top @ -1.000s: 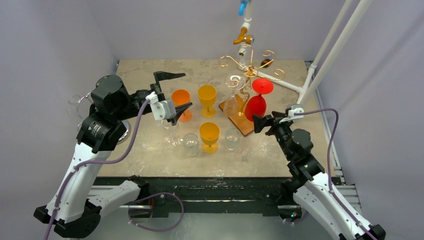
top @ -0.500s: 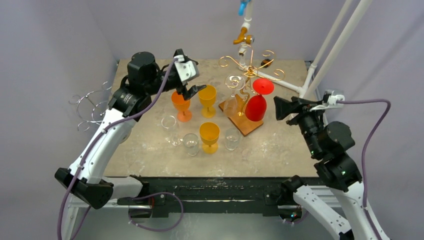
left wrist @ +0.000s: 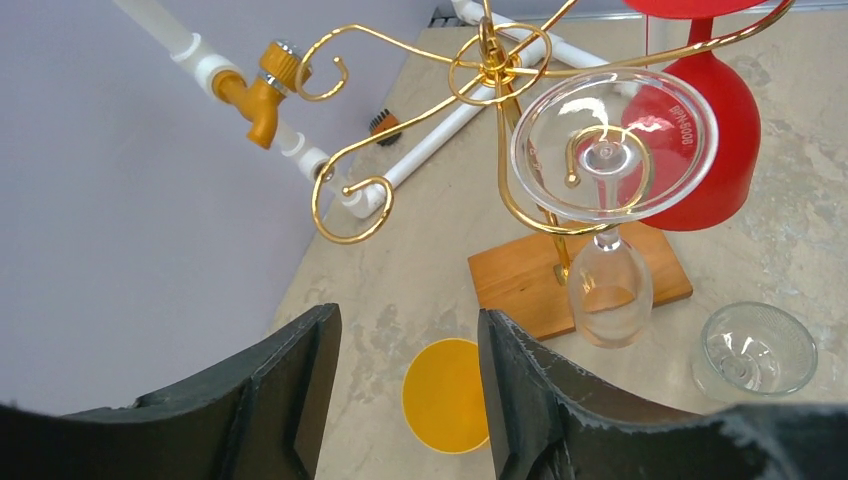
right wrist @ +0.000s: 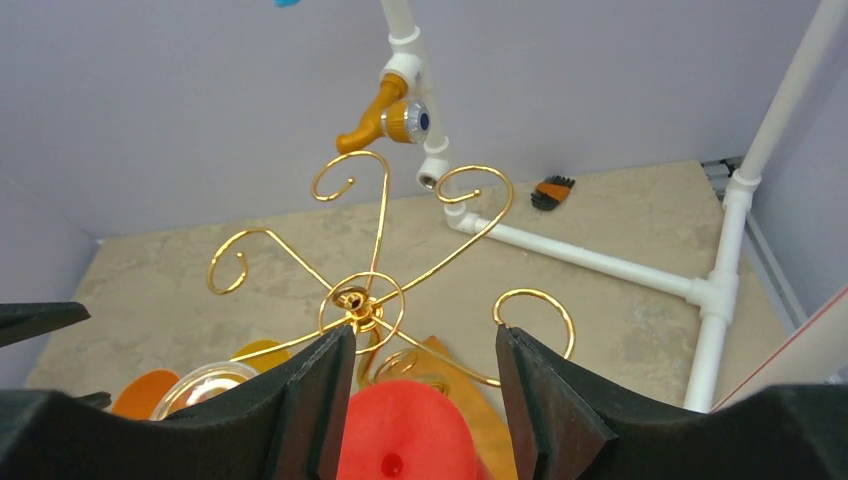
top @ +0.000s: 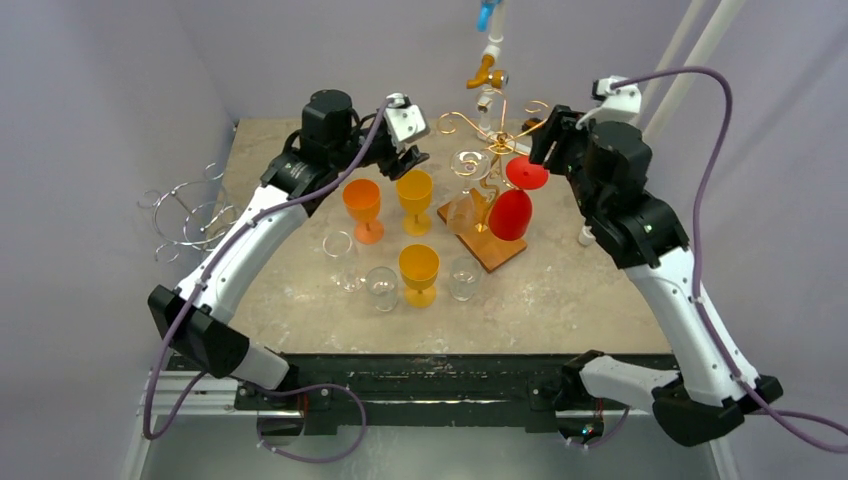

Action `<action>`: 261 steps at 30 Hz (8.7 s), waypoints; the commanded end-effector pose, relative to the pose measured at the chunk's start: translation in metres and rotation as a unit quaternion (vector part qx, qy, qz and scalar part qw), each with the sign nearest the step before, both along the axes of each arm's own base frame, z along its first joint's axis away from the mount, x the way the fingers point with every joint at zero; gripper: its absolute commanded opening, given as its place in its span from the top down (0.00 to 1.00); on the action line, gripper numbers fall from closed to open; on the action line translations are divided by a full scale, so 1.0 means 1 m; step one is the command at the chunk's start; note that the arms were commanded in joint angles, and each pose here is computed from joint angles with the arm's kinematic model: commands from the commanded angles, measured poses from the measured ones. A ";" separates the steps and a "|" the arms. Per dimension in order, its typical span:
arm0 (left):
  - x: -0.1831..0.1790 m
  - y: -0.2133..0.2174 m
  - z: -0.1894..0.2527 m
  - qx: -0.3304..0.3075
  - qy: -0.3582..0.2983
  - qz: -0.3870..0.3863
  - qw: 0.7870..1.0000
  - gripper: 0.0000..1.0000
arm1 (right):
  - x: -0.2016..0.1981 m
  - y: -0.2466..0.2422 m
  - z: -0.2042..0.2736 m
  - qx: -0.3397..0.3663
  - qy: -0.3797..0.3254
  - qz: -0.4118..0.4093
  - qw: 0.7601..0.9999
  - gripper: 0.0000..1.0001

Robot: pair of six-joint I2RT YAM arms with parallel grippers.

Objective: Place the wine glass upside down on the wine glass rack
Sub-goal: Adjust the wine rack at the center of the board.

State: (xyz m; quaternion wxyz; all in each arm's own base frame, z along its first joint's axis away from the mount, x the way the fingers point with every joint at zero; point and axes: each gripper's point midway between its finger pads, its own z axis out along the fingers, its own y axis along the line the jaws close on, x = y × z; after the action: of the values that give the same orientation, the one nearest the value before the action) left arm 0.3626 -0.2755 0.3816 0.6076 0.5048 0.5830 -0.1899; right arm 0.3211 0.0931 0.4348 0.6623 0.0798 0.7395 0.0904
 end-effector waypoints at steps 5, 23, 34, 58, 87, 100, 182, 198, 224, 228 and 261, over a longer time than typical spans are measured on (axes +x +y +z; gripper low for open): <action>0.028 -0.010 0.017 -0.010 -0.029 0.025 0.999 0.47 | 0.030 -0.005 -0.002 -0.043 0.013 -0.033 0.998 0.40; 0.047 -0.027 0.003 -0.020 -0.011 0.014 1.000 0.65 | 0.065 -0.018 -0.043 -0.055 0.083 -0.026 0.995 0.47; 0.051 -0.034 -0.009 -0.007 -0.013 -0.002 1.000 0.67 | 0.064 -0.027 -0.052 -0.065 0.091 -0.030 0.993 0.50; 0.074 -0.056 -0.011 -0.005 -0.016 0.008 1.000 0.80 | 0.042 -0.027 -0.062 -0.044 0.080 -0.003 0.996 0.74; 0.070 -0.026 -0.017 0.028 -0.036 0.064 0.997 0.83 | 0.066 -0.029 -0.043 -0.048 0.061 -0.027 0.997 0.57; 0.073 -0.021 -0.020 0.037 -0.038 0.070 0.996 0.84 | 0.083 -0.028 -0.056 -0.050 0.069 -0.029 0.996 0.56; -0.003 0.042 0.031 0.017 0.108 0.130 0.985 0.27 | 0.069 -0.039 -0.081 -0.039 0.116 -0.033 0.992 0.70; -0.063 -0.011 0.035 0.058 0.129 0.031 0.990 0.23 | 0.050 -0.032 -0.091 -0.009 0.129 -0.010 0.992 0.77; -0.036 -0.123 0.066 0.032 -0.013 0.041 0.999 0.19 | 0.019 -0.027 -0.102 0.030 0.146 0.003 0.989 0.73; -0.025 -0.137 0.058 0.027 -0.010 0.042 0.999 0.27 | 0.016 -0.028 -0.096 0.032 0.138 0.002 0.990 0.58; -0.071 -0.071 0.062 0.047 -0.019 -0.015 0.999 0.48 | 0.063 -0.040 -0.017 -0.013 0.053 -0.031 0.998 0.57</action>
State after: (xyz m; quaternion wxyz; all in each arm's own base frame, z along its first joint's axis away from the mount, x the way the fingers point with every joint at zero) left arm 0.3033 -0.3479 0.4502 0.6051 0.5129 0.5871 -0.1613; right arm 0.3658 0.0595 0.4023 0.6045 0.1092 0.7845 0.0851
